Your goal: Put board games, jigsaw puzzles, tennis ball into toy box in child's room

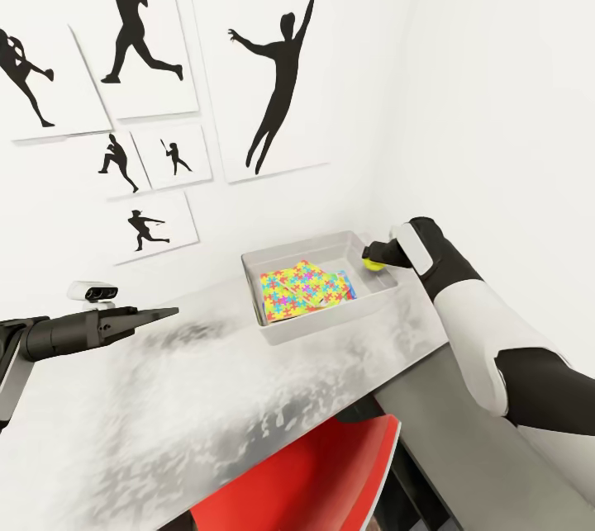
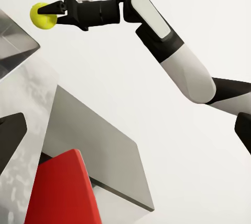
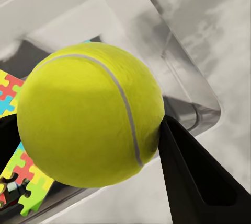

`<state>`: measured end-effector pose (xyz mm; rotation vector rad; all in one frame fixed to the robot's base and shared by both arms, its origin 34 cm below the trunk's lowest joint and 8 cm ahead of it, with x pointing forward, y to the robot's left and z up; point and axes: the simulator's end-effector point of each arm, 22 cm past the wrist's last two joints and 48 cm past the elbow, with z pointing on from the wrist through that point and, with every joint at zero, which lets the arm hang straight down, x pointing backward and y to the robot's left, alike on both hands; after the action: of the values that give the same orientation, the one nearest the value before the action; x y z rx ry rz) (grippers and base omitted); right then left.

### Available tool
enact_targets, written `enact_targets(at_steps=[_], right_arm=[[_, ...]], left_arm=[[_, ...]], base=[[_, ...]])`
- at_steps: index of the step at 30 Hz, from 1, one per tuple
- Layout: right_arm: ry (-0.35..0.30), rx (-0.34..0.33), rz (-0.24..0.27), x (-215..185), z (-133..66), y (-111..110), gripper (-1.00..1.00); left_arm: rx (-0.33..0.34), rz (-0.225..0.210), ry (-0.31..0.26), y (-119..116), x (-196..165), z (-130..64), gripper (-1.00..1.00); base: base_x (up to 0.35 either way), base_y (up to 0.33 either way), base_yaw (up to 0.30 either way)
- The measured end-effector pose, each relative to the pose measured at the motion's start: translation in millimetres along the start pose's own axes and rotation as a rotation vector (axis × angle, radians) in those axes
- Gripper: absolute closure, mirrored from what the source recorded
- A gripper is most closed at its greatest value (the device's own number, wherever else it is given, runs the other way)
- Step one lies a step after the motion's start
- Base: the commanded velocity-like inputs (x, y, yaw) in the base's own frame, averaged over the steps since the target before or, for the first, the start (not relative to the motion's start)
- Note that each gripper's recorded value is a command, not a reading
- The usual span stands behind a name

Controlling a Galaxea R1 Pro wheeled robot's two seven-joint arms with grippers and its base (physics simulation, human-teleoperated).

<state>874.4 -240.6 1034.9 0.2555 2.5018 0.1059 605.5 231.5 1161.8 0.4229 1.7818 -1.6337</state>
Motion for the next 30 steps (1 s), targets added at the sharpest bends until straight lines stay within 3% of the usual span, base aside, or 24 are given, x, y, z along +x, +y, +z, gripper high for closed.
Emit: enact_targets(at_steps=[30], right_arm=[[0.004,-0.005,-0.001,0.7,-0.2,0.8,1.00]], left_arm=[[0.000,-0.002,0.000,0.4,0.1,-0.1,-1.00]], base=[[0.000,0.000,0.000]])
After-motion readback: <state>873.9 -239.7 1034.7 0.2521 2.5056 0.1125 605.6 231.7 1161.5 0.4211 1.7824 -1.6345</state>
